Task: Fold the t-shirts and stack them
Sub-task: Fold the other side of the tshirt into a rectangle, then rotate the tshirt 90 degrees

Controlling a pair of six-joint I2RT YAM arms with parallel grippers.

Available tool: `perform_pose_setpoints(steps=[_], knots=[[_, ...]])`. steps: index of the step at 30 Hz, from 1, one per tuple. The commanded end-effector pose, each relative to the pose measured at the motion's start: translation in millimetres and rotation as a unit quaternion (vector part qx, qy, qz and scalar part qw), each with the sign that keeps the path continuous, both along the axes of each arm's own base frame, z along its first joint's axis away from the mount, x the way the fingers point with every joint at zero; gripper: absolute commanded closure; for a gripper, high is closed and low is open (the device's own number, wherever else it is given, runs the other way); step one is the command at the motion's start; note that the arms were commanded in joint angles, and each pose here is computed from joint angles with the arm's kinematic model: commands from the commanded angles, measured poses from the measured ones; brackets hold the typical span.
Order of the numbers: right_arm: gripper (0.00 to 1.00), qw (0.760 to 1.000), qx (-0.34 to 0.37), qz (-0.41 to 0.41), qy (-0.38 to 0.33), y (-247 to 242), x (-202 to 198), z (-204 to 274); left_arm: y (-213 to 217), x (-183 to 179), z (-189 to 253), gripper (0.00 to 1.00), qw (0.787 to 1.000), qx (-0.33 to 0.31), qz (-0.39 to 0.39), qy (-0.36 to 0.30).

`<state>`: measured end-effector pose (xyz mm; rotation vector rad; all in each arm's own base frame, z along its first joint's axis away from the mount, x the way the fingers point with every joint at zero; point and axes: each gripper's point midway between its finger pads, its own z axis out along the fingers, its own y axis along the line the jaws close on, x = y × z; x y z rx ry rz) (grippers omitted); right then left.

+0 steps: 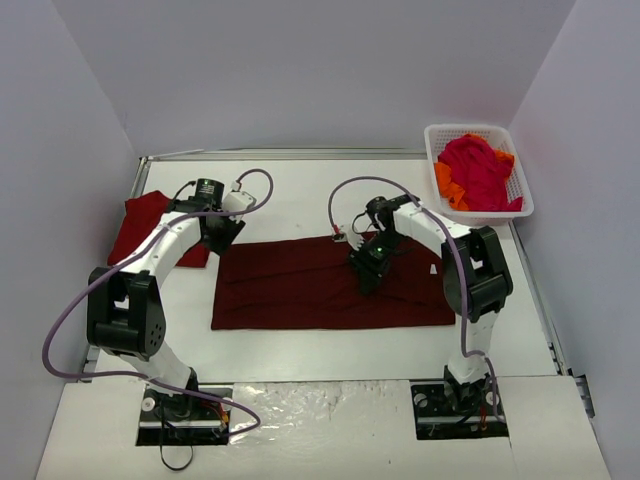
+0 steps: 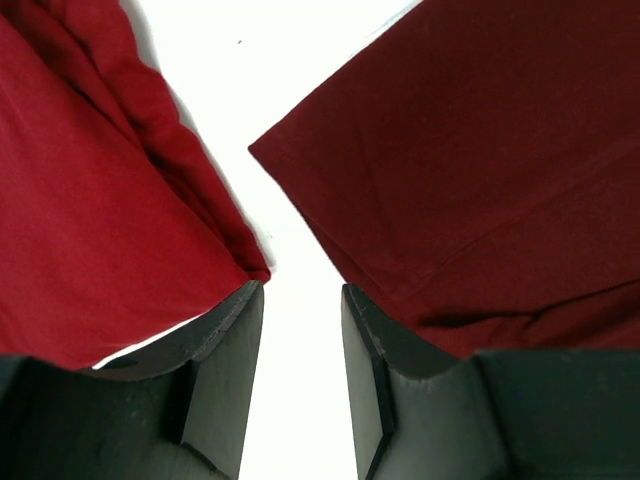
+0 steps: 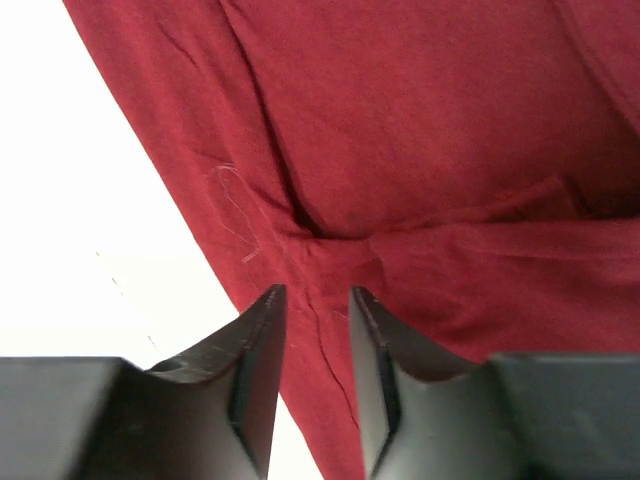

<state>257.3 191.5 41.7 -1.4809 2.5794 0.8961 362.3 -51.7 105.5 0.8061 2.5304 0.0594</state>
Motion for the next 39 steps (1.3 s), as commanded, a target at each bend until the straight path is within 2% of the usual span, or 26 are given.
perform_pose_setpoints(steps=[1, 2, 3, 5, 10, 11, 19, 39], knots=[[0.74, 1.000, -0.005, -0.009, -0.027, -9.3, 7.5, 28.2, -8.6, -2.1, 15.6, 0.65, 0.999, -0.032, -0.006, -0.017], [0.83, 0.999, -0.008, -0.015, -0.033, -12.2, 10.5, 30.5, -11.9, -3.7, 16.2, 0.66, 0.999, -0.036, -0.014, -0.015], [0.89, 0.999, -0.010, -0.024, -0.042, -17.4, 15.6, 34.6, -21.2, -7.4, 17.3, 0.67, 0.998, -0.055, -0.034, -0.009], [0.98, 0.998, -0.021, -0.037, -0.053, -27.4, 21.7, 37.2, -28.4, -14.2, 16.9, 0.78, 0.996, -0.062, -0.057, 0.000], [1.00, 0.992, -0.050, -0.100, -0.062, -61.9, 37.6, 36.3, -39.1, -22.2, 2.7, 0.90, 0.994, -0.066, -0.088, 0.019], [1.00, 0.990, -0.059, -0.107, -0.065, -68.7, 39.1, 35.6, -40.0, -23.9, -4.4, 0.97, 0.993, -0.064, -0.092, 0.027], [1.00, 0.974, -0.117, -0.177, -0.076, -105.0, 44.1, 23.6, -40.8, -18.4, -25.7, 0.98, 0.992, -0.054, -0.099, 0.052], [1.00, 0.959, -0.168, -0.224, -0.041, -144.4, 55.5, -25.2, -32.2, -16.8, -64.0, 0.98, 0.988, -0.019, -0.106, 0.114]])
